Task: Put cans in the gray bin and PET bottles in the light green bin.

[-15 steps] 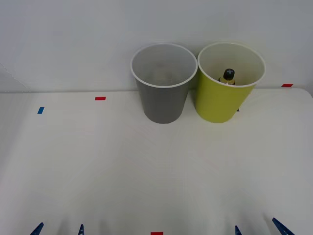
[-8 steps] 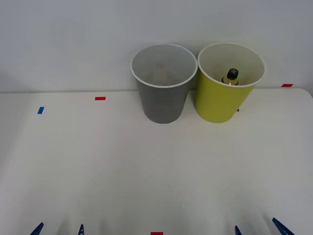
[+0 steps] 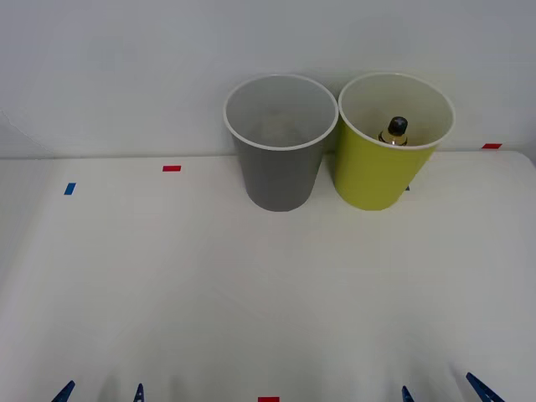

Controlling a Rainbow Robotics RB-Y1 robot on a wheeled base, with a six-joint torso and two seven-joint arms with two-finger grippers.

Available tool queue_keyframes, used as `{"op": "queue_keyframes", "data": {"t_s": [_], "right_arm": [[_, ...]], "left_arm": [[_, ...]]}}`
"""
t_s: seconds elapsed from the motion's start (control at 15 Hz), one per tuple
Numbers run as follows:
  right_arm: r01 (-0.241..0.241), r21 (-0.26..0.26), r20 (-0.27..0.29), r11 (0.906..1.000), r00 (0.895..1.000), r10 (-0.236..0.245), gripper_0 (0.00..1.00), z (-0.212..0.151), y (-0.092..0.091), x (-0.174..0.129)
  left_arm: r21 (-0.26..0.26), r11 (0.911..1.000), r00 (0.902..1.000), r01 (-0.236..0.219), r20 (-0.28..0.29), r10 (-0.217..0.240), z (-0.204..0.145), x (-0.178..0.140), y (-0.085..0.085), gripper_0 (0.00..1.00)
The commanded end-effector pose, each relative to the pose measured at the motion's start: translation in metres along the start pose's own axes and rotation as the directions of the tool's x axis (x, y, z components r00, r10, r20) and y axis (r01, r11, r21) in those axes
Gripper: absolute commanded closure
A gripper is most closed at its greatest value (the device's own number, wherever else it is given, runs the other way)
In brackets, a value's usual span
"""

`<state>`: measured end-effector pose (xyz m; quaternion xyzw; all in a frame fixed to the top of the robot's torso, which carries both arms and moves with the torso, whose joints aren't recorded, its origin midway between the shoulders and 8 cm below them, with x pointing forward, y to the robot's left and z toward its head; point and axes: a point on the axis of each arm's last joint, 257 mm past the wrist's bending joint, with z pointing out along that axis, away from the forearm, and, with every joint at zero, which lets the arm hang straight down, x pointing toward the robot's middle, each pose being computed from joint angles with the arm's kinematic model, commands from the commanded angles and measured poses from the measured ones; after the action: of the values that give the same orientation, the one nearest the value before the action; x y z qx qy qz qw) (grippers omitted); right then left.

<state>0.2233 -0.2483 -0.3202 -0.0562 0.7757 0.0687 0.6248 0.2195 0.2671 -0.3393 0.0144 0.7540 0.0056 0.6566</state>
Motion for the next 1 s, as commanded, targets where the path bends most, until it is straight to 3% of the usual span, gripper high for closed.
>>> {"op": "queue_keyframes", "data": {"t_s": [0.07, 1.0], "right_arm": [[0.000, 0.000, 0.000, 1.0000, 1.000, 0.000, 0.00, 0.0000, 0.0000, 0.0000], [0.000, 0.000, 0.000, 1.0000, 1.000, 0.000, 0.00, 0.0000, 0.0000, 0.0000]], "left_arm": [[0.000, 1.0000, 1.0000, 0.000, 0.000, 0.000, 0.0000, 0.0001, 0.0000, 0.00], [0.000, 1.0000, 1.0000, 0.000, 0.000, 0.000, 0.0000, 0.0001, 0.0000, 0.00]]}}
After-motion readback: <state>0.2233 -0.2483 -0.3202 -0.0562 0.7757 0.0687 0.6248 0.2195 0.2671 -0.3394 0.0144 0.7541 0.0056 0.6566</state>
